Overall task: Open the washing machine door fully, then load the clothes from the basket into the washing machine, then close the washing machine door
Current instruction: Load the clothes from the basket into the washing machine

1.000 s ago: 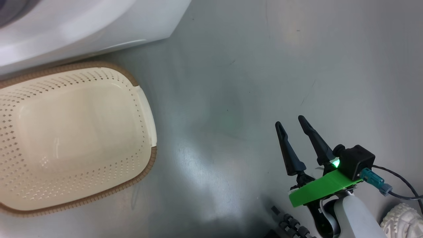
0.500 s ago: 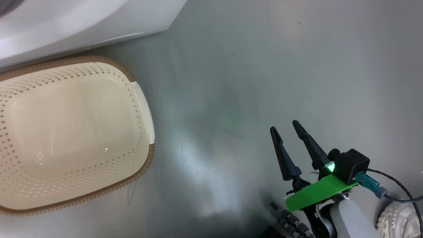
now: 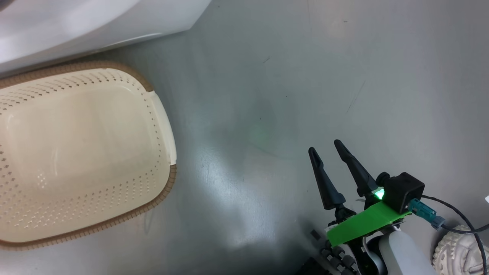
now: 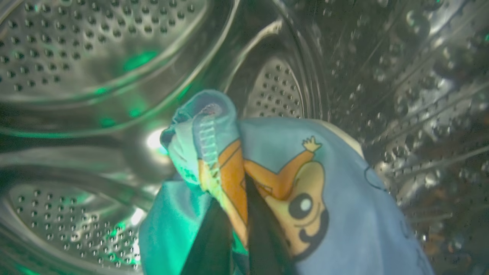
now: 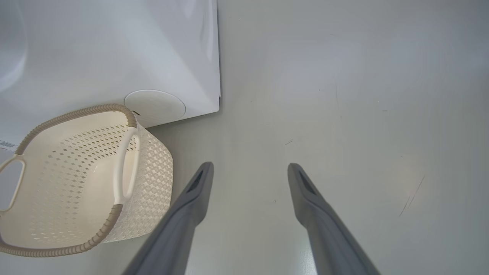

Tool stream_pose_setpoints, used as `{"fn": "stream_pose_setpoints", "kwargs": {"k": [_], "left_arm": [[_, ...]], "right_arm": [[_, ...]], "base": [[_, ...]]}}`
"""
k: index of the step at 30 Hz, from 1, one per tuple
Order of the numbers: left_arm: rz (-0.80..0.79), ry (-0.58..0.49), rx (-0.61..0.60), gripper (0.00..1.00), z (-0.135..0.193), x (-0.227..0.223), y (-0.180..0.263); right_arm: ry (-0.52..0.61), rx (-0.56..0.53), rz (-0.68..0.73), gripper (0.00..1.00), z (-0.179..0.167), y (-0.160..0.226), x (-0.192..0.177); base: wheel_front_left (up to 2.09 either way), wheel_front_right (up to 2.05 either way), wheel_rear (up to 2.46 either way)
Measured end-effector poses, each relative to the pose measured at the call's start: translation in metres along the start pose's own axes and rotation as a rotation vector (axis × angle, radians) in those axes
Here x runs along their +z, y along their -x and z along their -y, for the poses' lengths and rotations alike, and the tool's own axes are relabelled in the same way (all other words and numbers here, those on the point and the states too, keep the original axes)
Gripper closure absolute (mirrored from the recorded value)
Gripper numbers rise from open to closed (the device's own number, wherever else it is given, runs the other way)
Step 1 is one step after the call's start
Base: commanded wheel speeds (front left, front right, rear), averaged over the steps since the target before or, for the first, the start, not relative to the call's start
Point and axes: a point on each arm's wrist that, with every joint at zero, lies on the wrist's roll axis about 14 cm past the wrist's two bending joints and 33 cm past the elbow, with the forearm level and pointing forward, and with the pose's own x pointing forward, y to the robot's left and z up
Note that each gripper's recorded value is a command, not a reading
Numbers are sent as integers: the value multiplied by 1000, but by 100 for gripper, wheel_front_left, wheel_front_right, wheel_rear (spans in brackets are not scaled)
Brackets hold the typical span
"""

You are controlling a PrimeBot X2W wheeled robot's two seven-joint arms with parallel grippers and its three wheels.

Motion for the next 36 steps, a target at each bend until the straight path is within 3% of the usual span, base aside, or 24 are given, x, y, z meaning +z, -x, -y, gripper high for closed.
{"fn": "stream_pose_setpoints", "kwargs": {"k": [9,10,11,21,36], "left_arm": [[-205,55,-5,100,8,-62,27],[-230,53,-8,58,9,-68,30],[-260,54,-6,0,9,-76,34],[-341,56,5,0,7,-84,33],[-325,147,40,0,11,-67,50]], "right_arm": [[-2,7,3,0,-2,0,1],[-2,7,4,0,-3,0,2],[-5,7,5,0,-3,0,2],[1,6,24,0,-2,0,9],[15,23,53,0,-7,-7,18]], "base": [[0,0,0],[0,0,0],[0,0,0],[0,0,0],[0,0,0]]}}
